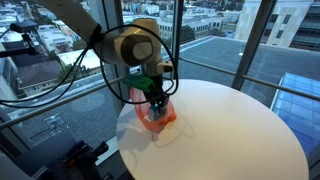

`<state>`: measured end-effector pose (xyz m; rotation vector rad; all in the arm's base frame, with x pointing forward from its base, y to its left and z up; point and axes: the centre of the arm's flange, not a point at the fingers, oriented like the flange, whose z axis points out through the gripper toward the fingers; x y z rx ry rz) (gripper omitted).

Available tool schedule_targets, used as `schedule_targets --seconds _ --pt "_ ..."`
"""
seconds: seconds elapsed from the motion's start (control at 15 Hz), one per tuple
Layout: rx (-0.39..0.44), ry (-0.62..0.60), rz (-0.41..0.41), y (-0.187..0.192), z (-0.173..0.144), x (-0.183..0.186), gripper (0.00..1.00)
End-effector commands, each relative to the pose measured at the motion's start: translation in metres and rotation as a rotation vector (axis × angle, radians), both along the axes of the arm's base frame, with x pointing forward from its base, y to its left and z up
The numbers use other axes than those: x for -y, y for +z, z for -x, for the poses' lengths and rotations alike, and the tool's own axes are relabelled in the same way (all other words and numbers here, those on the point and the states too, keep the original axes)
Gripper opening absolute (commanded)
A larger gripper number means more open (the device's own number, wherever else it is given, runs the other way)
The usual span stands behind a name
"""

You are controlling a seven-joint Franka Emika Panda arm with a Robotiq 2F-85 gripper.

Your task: Take the blue box out of the plastic bag and put it on the table

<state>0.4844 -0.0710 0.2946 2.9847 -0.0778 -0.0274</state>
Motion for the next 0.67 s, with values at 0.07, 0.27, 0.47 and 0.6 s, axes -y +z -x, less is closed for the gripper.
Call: schedule_targets --seconds 0.07,0.27,0.47,0.6 --pt "0.069 -0.041 -0.038 0.031 0.012 0.023 0.18" --pt "0.092 -0.096 -0.036 0.040 0.015 0.046 0.18" --pt "0.101 -0.157 -0.032 0.038 0.017 0.074 0.18" --pt "0.109 -0.202 -0.031 0.031 0.018 0.094 0.18"
